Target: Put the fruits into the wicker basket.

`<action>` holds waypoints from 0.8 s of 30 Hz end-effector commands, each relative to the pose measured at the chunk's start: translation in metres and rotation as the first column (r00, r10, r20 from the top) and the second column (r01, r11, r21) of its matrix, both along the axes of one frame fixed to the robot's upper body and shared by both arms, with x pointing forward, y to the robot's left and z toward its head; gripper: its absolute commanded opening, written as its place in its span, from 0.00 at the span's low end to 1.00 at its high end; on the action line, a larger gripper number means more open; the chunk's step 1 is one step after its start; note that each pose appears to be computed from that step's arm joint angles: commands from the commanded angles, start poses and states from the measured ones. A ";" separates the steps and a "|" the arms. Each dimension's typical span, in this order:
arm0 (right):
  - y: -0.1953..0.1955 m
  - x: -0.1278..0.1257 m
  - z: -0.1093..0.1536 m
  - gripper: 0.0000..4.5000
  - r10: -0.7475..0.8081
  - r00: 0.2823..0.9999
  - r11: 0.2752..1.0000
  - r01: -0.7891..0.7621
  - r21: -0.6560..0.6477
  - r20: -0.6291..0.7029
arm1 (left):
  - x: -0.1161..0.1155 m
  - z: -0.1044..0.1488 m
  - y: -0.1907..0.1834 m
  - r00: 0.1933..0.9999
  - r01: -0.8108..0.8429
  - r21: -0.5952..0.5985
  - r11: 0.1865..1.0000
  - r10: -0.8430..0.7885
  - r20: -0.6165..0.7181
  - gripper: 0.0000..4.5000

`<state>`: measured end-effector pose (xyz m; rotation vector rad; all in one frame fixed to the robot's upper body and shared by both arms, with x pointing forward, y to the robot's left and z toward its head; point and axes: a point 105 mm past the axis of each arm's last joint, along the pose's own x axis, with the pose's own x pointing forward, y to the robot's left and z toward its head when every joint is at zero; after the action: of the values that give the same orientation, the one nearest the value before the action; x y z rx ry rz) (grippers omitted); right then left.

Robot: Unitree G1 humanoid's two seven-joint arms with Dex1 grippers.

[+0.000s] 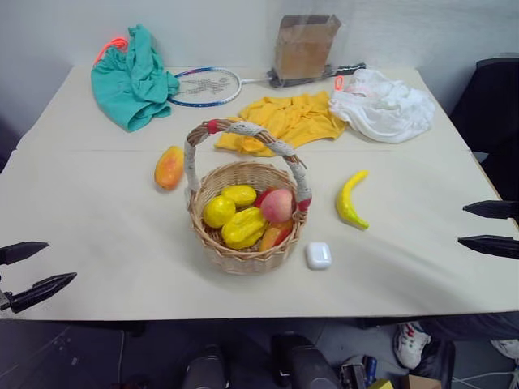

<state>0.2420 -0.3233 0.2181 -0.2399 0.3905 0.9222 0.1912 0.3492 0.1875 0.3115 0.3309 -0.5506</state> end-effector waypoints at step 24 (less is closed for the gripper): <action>0.025 0.006 0.005 1.00 0.097 0.993 0.995 -0.095 -0.034 0.070 | 0.015 0.011 -0.013 0.999 0.011 -0.004 1.000 -0.010 0.048 1.00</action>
<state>0.2487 -0.3098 0.2140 -0.3092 0.3720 0.9551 0.2044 0.3432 0.1878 0.2853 0.3063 -0.5321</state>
